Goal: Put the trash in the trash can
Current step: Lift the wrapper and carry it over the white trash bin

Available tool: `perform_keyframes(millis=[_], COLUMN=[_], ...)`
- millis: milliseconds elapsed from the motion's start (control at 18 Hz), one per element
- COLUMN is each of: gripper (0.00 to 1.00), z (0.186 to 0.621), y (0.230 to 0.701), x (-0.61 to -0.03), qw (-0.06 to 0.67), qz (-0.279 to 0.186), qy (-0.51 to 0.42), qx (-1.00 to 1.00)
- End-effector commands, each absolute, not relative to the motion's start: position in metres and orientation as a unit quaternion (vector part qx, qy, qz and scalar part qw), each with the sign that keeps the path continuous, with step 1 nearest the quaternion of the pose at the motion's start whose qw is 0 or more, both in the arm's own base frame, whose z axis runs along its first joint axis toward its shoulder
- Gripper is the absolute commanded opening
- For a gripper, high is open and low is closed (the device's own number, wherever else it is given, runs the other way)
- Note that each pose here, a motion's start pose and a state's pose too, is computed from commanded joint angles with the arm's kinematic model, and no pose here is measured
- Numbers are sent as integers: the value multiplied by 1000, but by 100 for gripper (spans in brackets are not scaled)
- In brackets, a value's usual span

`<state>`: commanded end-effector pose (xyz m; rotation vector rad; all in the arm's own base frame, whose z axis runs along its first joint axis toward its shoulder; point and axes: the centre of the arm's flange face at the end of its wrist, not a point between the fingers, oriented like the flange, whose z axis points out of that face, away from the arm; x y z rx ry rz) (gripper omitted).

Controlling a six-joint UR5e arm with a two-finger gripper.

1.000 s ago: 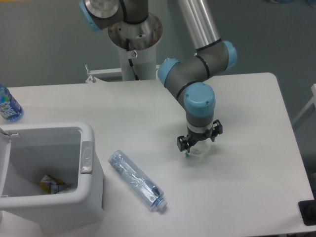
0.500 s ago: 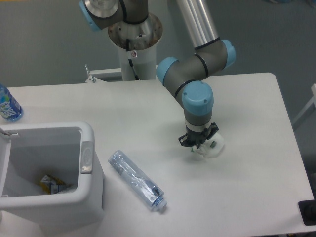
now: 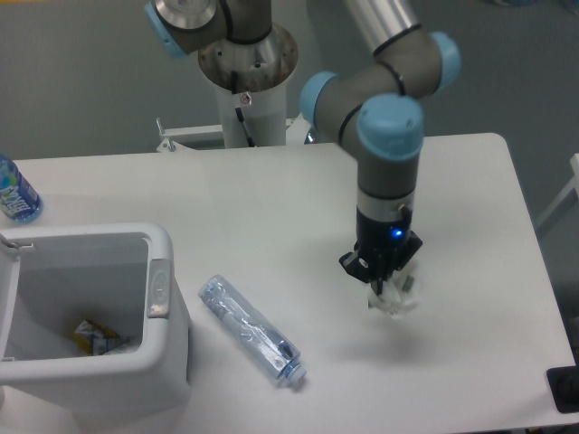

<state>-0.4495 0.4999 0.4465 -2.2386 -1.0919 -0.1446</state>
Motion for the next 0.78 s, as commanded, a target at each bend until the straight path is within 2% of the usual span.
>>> perform_keyframes(millis=[111,278,444,778], gripper=[6,7,7,7], z=[477,519,539,563], y=[508,527,552,578], x=[-434,-381,-321,-252], qw=[350,382,389,396], qz=[-82,-106,-117,-145], qy=[-400,-355,-311,-282], qx=[-843,-847,-859,-862])
